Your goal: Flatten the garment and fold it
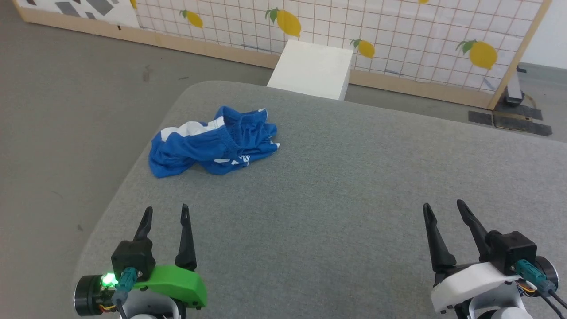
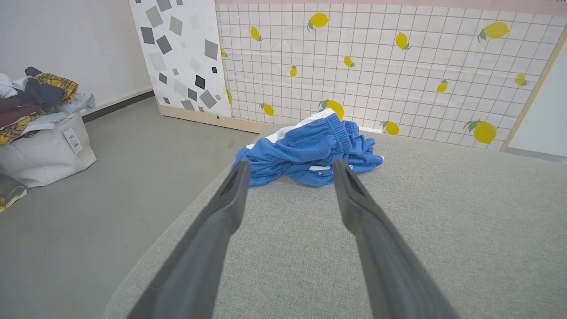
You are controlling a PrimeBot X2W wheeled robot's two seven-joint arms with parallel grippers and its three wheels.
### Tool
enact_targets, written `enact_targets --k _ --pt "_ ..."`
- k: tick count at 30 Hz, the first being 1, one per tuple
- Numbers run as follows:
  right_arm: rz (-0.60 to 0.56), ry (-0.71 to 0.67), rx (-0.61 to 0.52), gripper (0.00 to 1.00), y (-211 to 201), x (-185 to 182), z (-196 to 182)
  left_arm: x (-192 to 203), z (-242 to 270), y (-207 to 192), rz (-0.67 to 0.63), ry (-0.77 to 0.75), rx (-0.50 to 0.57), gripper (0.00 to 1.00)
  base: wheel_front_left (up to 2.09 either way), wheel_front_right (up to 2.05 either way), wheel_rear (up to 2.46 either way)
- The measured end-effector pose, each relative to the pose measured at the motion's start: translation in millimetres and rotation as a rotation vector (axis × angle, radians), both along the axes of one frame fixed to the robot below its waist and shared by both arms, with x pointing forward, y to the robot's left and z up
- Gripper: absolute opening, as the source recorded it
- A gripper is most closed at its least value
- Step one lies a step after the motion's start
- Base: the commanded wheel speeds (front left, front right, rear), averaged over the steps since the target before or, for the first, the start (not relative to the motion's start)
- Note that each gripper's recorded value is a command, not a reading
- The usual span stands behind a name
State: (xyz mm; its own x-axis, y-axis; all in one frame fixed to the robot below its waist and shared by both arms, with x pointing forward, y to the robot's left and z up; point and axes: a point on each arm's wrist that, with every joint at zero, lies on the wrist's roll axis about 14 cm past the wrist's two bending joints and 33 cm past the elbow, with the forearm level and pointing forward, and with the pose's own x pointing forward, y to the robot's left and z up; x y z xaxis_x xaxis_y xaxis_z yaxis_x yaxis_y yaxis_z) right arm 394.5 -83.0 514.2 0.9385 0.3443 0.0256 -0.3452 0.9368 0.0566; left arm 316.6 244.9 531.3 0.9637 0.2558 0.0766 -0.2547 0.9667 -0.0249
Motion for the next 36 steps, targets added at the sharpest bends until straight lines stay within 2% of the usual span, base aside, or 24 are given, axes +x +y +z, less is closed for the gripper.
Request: enact_targets --k 36 --pt "0.127 0.015 0.038 1.0 46 5 -16 -37 -3 29 0.164 -0.03 -0.011 1.0 0.0 0.0 0.0"
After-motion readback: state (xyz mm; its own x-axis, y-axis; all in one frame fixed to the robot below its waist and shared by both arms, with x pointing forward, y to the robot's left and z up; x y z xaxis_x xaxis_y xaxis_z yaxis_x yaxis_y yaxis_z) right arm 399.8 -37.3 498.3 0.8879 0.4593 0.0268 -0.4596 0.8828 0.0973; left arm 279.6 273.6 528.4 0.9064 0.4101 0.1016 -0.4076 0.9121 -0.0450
